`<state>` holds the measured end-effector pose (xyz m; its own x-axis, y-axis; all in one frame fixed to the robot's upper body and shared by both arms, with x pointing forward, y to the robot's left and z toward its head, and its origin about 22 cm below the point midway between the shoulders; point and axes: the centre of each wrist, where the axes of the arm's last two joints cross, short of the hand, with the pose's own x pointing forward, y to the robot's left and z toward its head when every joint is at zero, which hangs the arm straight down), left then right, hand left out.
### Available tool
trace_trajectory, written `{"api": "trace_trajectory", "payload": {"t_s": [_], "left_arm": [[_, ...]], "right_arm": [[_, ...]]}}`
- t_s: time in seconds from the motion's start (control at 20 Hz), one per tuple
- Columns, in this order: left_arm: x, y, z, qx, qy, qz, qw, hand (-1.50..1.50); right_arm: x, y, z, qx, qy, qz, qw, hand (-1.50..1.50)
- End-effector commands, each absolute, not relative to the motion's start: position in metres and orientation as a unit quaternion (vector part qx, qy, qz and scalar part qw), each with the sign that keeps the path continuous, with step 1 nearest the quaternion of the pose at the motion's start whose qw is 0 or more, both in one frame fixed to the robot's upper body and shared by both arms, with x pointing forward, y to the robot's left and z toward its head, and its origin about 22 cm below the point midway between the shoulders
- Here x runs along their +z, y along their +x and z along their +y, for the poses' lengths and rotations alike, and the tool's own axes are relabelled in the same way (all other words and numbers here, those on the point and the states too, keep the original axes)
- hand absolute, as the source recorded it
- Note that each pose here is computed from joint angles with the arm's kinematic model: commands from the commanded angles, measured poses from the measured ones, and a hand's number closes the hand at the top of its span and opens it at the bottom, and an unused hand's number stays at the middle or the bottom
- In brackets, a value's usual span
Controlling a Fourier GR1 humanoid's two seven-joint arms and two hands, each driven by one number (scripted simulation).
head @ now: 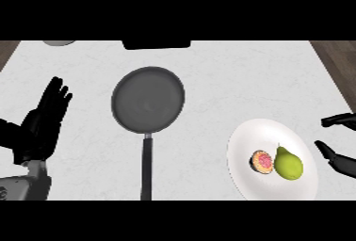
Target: Pick the cupcake from the plate and place it in the pan
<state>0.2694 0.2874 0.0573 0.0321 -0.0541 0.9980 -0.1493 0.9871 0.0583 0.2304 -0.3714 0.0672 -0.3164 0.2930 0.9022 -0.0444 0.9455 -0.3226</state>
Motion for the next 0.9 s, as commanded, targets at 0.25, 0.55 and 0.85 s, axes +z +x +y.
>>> {"api": "trace_trajectory", "payload": {"t_s": [0.25,0.55,0.85], "left_arm": [[0.073,0.280,0.286,0.020,0.053,-0.682,0.729,0.00],[0.055,0.276,0.274,0.017,0.046,-0.690,0.723,0.00],[0.061,0.276,0.265,0.011,0.041,-0.695,0.718,0.00]], "right_arm": [[0.091,0.188,-0.439,0.287,-0.169,-0.777,0.534,-1.50],[0.127,0.200,-0.414,0.383,-0.183,-0.731,0.534,-1.50],[0.159,0.233,-0.373,0.471,-0.243,-0.659,0.534,-1.50]]}}
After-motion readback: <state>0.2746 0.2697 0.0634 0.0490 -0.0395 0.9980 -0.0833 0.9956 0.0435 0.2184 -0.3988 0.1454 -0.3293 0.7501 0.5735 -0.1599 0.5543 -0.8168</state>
